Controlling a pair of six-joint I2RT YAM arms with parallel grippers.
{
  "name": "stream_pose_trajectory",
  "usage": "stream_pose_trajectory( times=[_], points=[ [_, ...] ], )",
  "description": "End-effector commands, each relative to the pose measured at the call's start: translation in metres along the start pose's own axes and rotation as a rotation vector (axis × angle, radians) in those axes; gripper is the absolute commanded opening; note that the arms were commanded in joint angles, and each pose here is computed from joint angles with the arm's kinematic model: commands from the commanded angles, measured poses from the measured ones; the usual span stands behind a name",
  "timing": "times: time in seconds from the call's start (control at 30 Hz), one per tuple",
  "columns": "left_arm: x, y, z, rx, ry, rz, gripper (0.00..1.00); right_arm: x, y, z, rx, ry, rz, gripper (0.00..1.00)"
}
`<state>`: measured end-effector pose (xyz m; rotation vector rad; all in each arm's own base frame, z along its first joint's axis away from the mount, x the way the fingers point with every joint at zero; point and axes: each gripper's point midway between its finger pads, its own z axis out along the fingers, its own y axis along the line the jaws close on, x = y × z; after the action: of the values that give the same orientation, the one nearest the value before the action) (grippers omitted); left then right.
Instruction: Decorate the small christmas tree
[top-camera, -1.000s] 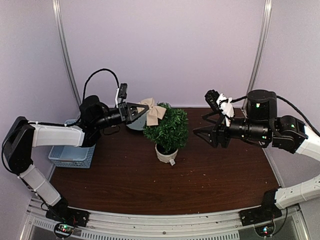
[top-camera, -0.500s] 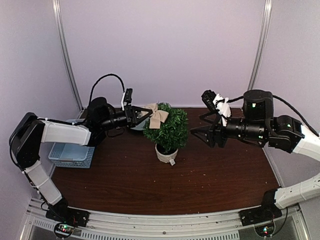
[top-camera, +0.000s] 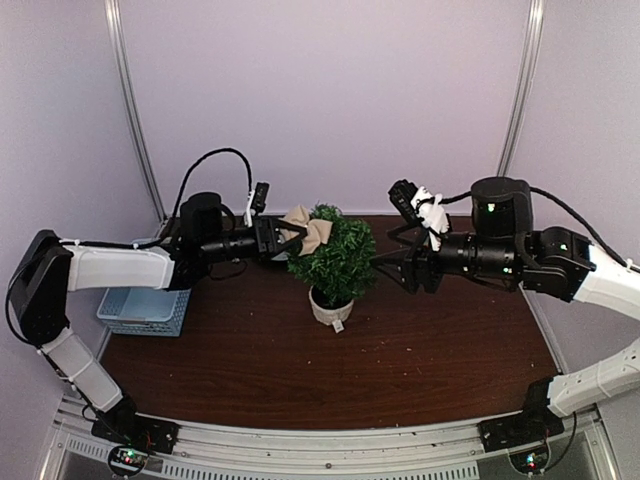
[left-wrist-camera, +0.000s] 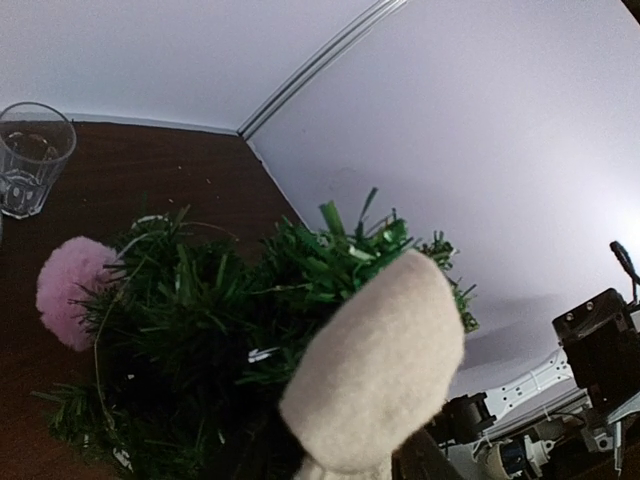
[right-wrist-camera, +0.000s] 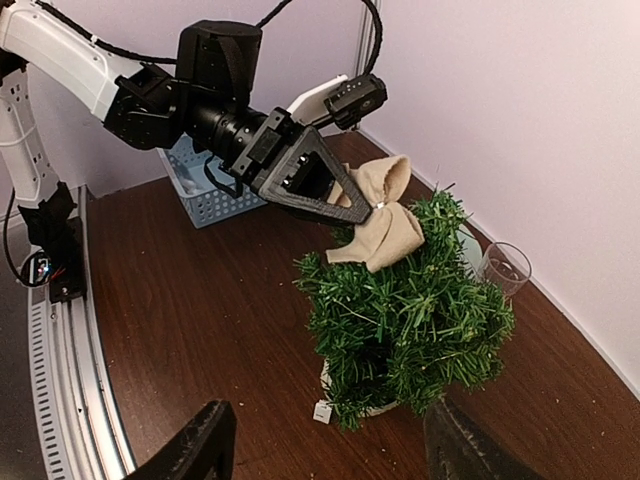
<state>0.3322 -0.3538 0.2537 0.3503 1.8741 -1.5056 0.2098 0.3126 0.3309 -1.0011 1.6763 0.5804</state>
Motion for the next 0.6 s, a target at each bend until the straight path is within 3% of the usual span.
stream_pose_trajectory(
  times=[0.0,0.57],
  points=[
    [-0.013,-0.016,-0.006,-0.051,-0.015,0.122,0.42,-0.026,-0.002,-0.006,-0.006,-0.076,0.015,0.66],
    [-0.024,-0.026,-0.034,-0.179,-0.029,0.222,0.61,-0.026,-0.002,-0.008,-0.005,-0.075,0.014,0.67]
  ],
)
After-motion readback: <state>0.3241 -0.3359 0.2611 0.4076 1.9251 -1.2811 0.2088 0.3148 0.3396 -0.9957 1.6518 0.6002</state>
